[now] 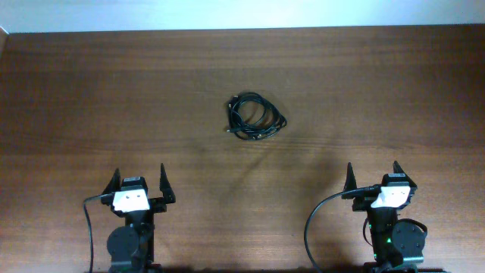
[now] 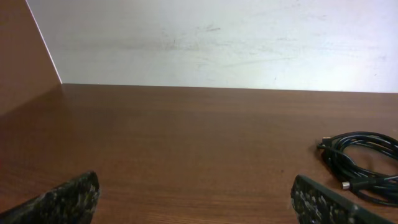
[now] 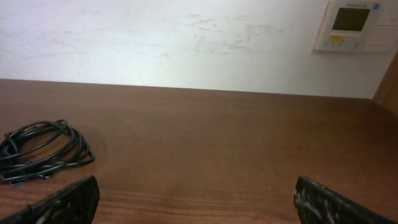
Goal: Untangle cables
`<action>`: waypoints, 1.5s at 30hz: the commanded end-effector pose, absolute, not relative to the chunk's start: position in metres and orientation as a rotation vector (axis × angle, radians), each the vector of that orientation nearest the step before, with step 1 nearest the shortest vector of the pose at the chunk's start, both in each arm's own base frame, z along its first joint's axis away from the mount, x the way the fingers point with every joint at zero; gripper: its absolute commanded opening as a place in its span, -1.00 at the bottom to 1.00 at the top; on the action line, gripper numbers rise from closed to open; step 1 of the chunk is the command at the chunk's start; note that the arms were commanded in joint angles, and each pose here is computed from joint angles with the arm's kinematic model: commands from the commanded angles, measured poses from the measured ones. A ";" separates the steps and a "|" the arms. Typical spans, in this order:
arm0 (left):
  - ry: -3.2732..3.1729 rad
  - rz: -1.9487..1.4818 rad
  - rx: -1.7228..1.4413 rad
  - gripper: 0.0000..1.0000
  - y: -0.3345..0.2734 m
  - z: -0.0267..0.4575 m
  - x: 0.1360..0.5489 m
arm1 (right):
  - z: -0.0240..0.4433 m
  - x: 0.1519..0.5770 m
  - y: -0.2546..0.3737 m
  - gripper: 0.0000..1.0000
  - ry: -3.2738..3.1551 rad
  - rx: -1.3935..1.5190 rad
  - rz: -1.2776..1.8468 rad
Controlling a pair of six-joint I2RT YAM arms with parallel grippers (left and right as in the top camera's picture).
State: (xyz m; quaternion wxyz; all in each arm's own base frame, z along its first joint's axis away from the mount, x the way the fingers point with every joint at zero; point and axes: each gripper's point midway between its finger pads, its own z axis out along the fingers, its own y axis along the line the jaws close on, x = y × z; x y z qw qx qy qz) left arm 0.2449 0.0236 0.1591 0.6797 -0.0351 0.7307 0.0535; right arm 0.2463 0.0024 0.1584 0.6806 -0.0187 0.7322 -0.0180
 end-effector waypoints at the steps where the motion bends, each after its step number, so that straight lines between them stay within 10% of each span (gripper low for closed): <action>1: 1.645 0.124 -0.057 0.98 0.021 0.158 0.245 | 0.155 0.246 0.002 0.97 1.650 -0.040 -0.042; 30: 1.662 -0.052 0.063 0.98 -0.011 0.201 0.229 | 0.166 0.245 0.012 0.97 1.631 -0.078 0.007; 45: 1.739 -0.238 0.215 0.97 -0.046 0.341 0.241 | 0.331 0.273 0.052 0.98 1.888 -0.167 0.277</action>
